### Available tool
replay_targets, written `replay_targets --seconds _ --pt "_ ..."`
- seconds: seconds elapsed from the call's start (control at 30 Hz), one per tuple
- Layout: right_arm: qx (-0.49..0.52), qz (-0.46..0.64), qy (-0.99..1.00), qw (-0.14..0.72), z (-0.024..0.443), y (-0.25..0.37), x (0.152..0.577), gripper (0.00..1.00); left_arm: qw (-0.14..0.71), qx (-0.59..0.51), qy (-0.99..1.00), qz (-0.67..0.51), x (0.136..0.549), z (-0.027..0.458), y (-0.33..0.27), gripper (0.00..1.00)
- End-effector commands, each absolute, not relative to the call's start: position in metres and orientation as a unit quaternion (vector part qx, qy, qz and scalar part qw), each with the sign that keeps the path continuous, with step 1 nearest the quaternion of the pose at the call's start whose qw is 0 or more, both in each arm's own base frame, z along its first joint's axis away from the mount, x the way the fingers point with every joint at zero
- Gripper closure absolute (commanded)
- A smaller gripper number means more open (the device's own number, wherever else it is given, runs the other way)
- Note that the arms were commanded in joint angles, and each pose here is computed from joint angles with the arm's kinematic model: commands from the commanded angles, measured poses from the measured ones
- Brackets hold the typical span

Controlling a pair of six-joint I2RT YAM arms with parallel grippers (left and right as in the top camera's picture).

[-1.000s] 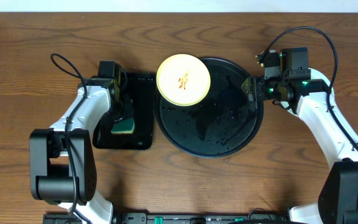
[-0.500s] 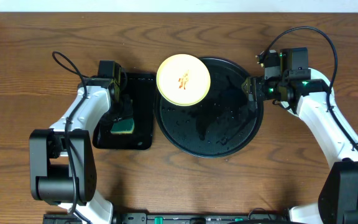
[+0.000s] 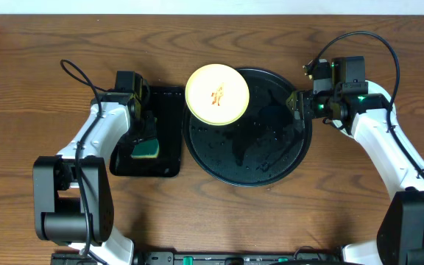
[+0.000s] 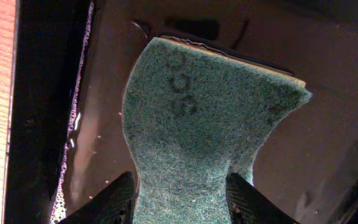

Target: Clean dirty plates on tray and stack at the side

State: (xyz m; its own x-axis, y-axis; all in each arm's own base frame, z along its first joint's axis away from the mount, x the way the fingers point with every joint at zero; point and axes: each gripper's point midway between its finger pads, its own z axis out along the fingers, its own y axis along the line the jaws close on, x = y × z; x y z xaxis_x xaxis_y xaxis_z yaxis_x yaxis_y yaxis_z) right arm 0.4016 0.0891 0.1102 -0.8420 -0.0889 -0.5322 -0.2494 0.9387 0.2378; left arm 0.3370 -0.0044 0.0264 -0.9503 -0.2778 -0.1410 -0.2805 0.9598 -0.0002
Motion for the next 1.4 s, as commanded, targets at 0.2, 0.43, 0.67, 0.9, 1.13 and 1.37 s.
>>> replay_targets --seconds 0.2,0.43,0.67,0.9,1.13,1.37 --pt "-0.098 0.148 0.942 0.285 0.126 0.091 0.406 0.33 0.088 -0.114 0.989 -0.009 0.345 0.039 -0.011 0.52" --pt "-0.098 0.148 0.942 0.285 0.126 0.091 0.406 0.33 0.087 -0.113 0.990 -0.021 0.345 0.039 -0.015 0.52" --pt "-0.098 0.148 0.942 0.285 0.125 0.091 0.406 0.33 0.085 -0.113 0.990 -0.021 0.343 0.038 -0.015 0.52" --pt "-0.098 0.148 0.942 0.285 0.125 0.091 0.406 0.32 0.075 -0.114 0.990 -0.019 0.339 0.032 -0.015 0.52" --pt "-0.098 0.148 0.942 0.284 0.125 0.091 0.406 0.32 0.075 -0.115 0.990 0.000 0.338 0.030 -0.008 0.59" --pt "-0.094 0.138 0.946 0.279 0.123 0.087 0.404 0.32 0.074 -0.115 0.991 0.000 0.338 0.030 -0.008 0.62"
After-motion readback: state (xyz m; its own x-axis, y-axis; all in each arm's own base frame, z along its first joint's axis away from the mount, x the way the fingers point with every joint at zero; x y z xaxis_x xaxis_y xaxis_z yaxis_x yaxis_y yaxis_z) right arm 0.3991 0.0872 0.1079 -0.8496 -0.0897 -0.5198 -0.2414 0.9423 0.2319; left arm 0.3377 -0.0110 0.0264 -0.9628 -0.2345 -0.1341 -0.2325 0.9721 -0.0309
